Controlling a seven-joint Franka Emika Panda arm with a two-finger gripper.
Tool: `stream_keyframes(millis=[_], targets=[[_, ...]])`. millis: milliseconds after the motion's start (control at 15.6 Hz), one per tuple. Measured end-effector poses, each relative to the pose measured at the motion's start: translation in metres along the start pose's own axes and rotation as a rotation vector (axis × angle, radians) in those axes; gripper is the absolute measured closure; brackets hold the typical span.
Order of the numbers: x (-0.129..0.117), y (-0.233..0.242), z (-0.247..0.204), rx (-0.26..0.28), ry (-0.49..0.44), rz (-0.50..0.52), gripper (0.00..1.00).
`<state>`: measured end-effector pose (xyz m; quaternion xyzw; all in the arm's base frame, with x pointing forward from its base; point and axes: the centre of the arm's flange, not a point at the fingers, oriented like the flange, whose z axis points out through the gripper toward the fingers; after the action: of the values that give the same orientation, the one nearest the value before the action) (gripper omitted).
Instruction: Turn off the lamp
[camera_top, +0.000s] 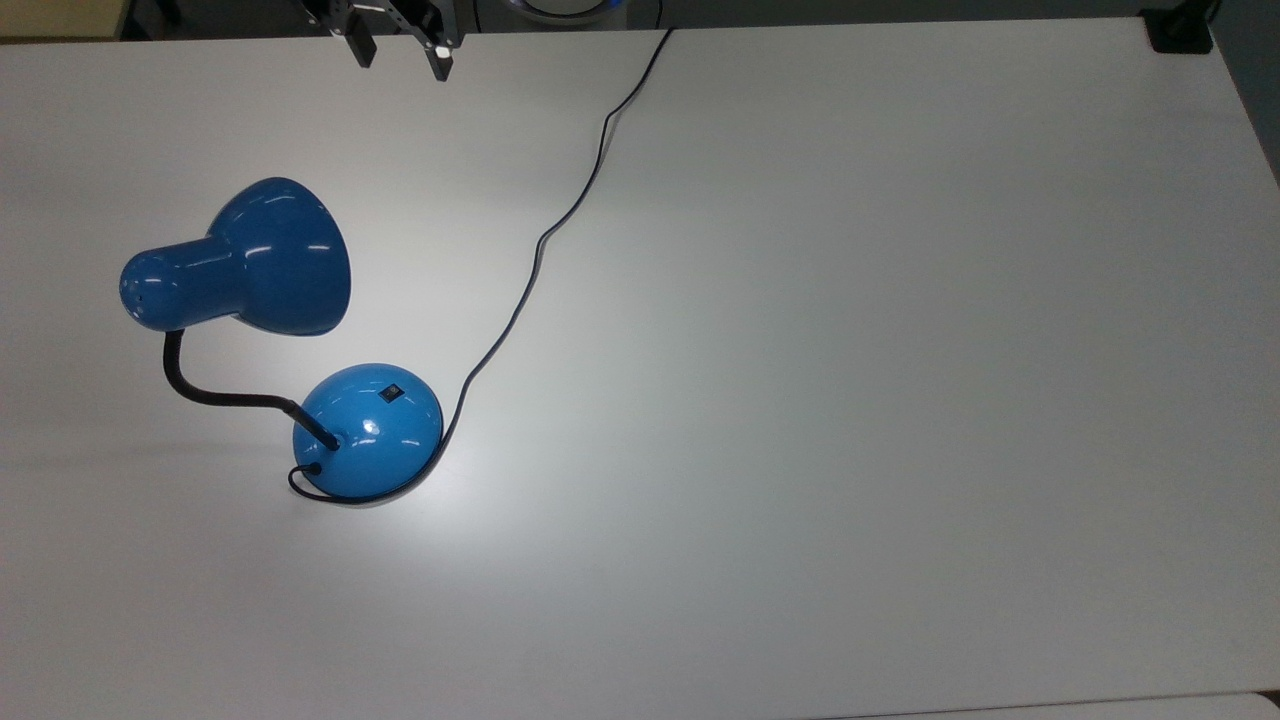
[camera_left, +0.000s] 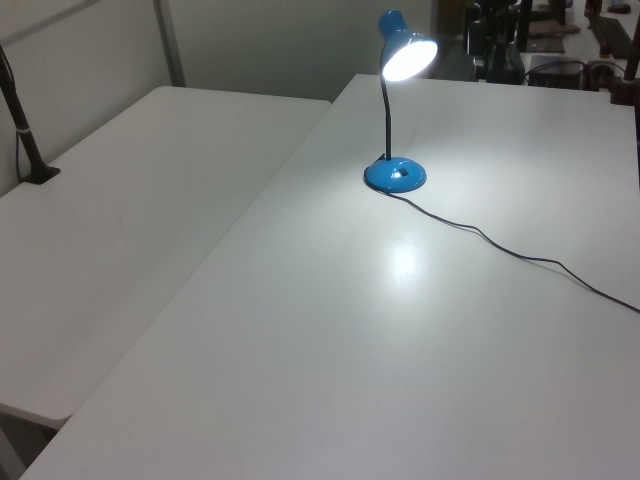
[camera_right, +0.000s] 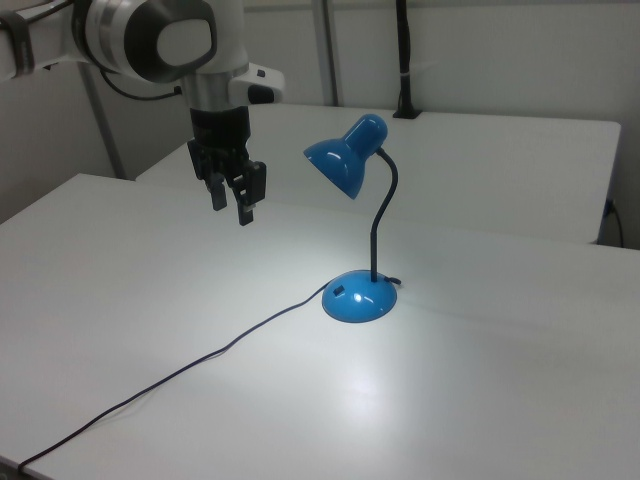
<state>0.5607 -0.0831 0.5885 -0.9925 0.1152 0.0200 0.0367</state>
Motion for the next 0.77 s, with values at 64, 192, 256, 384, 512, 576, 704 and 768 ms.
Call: stream_keyframes(millis=[64, 192, 256, 384, 512, 576, 704, 768], targets=[[0.000, 0.000, 0.001, 0.005, -0.002, 0.001, 0.46], [0.000, 0.000, 0.003, 0.010, -0.007, 0.002, 0.68], [-0.001, 0.000, 0.005, 0.015, -0.012, 0.003, 0.79], [0.001, -0.002, 0.014, 0.033, -0.002, 0.019, 0.98], [0.008, -0.004, 0.029, 0.044, 0.066, 0.083, 0.99], [0.012, -0.005, 0.038, 0.049, 0.101, 0.113, 0.99], [0.017, -0.008, 0.064, 0.055, 0.148, 0.149, 0.99], [0.018, -0.010, 0.079, 0.057, 0.167, 0.159, 0.99]])
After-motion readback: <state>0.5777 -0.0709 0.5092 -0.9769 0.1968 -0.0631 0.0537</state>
